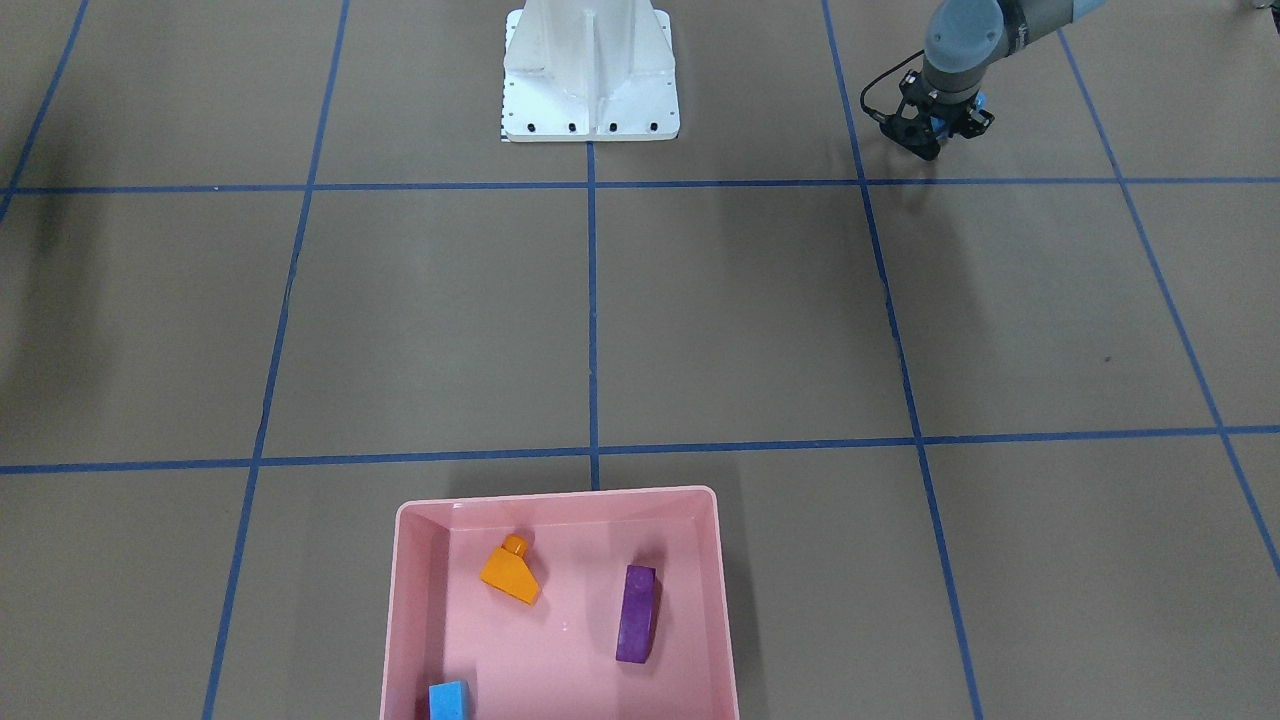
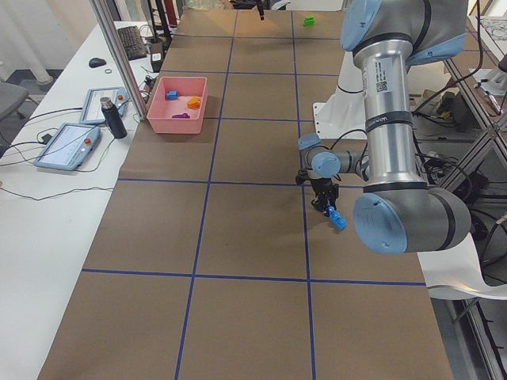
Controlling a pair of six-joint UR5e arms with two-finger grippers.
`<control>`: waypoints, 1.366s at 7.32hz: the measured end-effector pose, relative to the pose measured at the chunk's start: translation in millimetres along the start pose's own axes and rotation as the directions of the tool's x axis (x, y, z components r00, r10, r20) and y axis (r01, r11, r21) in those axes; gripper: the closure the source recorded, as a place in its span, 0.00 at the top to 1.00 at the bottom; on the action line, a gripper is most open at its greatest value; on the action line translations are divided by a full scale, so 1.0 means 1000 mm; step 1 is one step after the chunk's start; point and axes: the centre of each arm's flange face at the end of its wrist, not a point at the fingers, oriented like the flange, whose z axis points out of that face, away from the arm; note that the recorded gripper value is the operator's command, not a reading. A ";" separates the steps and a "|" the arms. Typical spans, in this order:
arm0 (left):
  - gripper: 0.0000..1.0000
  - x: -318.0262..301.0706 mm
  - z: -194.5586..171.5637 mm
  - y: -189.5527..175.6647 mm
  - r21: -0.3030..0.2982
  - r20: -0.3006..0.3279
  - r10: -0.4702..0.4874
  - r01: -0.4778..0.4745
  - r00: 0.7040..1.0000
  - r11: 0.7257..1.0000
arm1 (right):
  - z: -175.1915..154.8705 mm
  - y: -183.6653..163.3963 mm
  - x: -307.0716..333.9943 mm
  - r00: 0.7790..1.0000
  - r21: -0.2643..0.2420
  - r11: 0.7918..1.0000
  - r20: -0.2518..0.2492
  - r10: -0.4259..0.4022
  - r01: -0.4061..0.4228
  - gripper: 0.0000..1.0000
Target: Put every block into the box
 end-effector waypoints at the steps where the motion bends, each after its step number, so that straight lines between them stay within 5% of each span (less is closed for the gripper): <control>1: 0.00 0.001 -0.012 0.011 0.002 -0.017 -0.022 0.022 1.000 1.000 | 0.003 0.013 0.012 1.000 -0.004 1.000 0.001 -0.010 0.010 1.00; 3: 0.00 0.005 -0.047 0.032 0.024 -0.062 -0.041 0.042 0.997 0.999 | 0.017 0.040 0.028 1.000 -0.029 0.999 0.006 -0.015 0.015 1.00; 5: 0.00 -0.004 -0.094 0.039 0.059 -0.173 -0.097 0.108 0.980 0.992 | 0.043 0.079 0.043 1.000 -0.084 0.996 0.021 -0.017 0.019 1.00; 8: 0.00 -0.033 -0.175 0.017 0.196 -0.306 -0.173 0.240 0.936 0.951 | 0.084 0.136 0.064 0.992 -0.173 0.978 0.064 -0.105 0.114 1.00; 10: 0.00 -0.045 -0.235 -0.014 0.267 -0.336 -0.222 0.318 0.916 0.909 | 0.113 0.165 0.080 0.981 -0.226 0.957 0.106 -0.161 0.181 1.00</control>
